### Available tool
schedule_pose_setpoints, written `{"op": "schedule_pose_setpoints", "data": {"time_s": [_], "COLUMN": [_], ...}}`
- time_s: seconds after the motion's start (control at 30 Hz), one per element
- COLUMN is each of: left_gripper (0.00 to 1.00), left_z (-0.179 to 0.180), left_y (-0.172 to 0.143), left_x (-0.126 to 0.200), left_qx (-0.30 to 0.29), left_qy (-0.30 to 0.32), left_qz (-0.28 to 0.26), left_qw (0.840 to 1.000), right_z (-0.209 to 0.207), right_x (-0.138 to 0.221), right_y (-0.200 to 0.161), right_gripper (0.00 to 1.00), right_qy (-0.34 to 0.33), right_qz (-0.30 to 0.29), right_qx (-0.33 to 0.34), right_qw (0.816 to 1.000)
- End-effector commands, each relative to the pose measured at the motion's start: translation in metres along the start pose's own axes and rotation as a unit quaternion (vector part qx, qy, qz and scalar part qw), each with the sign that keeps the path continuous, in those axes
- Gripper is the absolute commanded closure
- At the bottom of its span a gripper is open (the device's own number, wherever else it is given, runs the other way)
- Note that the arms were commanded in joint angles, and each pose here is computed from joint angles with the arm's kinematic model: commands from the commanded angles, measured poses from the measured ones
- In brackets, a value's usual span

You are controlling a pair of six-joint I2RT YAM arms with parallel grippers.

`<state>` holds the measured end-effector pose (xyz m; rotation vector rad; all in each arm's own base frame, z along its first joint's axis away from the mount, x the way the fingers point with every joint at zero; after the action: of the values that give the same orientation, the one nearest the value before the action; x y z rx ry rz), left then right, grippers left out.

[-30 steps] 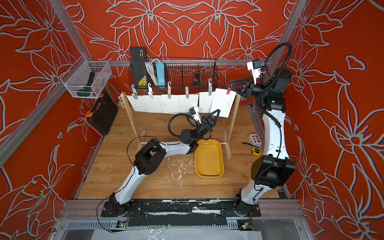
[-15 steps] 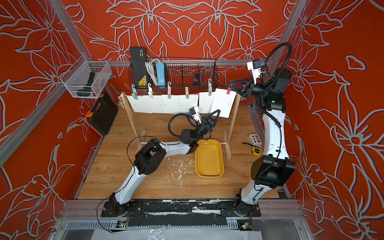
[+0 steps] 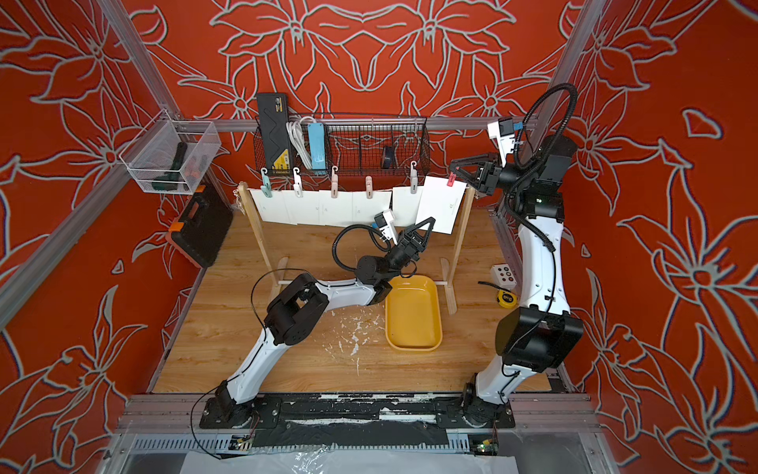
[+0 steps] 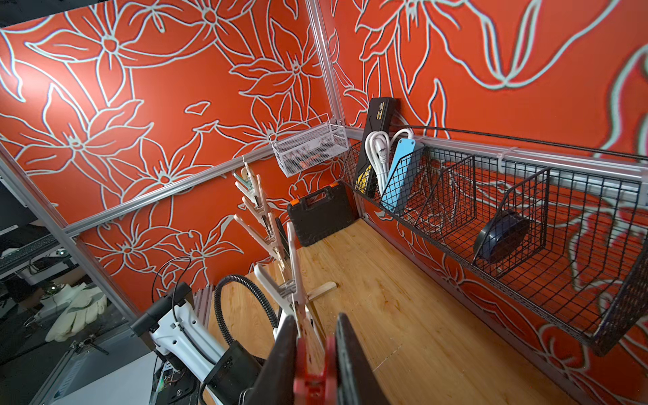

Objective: Remove the postcards from the strings
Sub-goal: Remove the clamp from the clothesline.

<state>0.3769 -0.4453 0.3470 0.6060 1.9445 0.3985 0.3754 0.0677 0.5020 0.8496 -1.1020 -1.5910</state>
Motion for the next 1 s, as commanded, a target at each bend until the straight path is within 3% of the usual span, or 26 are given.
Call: {"op": "schedule_pose_setpoints", "data": {"time_s": [0.0, 0.97], "left_gripper": [1.00, 1.00], "left_z": [-0.013, -0.026], "left_y": [0.005, -0.014], "left_x": [0.007, 0.030], "left_qx": [0.002, 0.023], "left_qy": [-0.039, -0.042], "left_qz": [-0.027, 0.005], "left_qw": [0.999, 0.999], "right_z": [0.017, 0.025], "right_x": [-0.005, -0.010], "right_y": [0.005, 0.018], "right_gripper": [0.79, 0.80], "right_qy": [0.015, 0.004], "right_qz": [0.005, -0.007], "right_qx": [0.034, 0.049], "right_qw": [0.999, 0.999]}}
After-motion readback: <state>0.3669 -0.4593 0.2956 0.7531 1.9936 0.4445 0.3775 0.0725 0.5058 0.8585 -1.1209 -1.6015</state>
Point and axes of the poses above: each gripper's point midway between its finger pads, its own x axis back along the fingers, its own z axis along the line the jaws close on, y = z × x, the point moved 3 cm from there along x, back along the fingers, and after that the axes turned 6 degrees about -x, right-handed, at the moved point
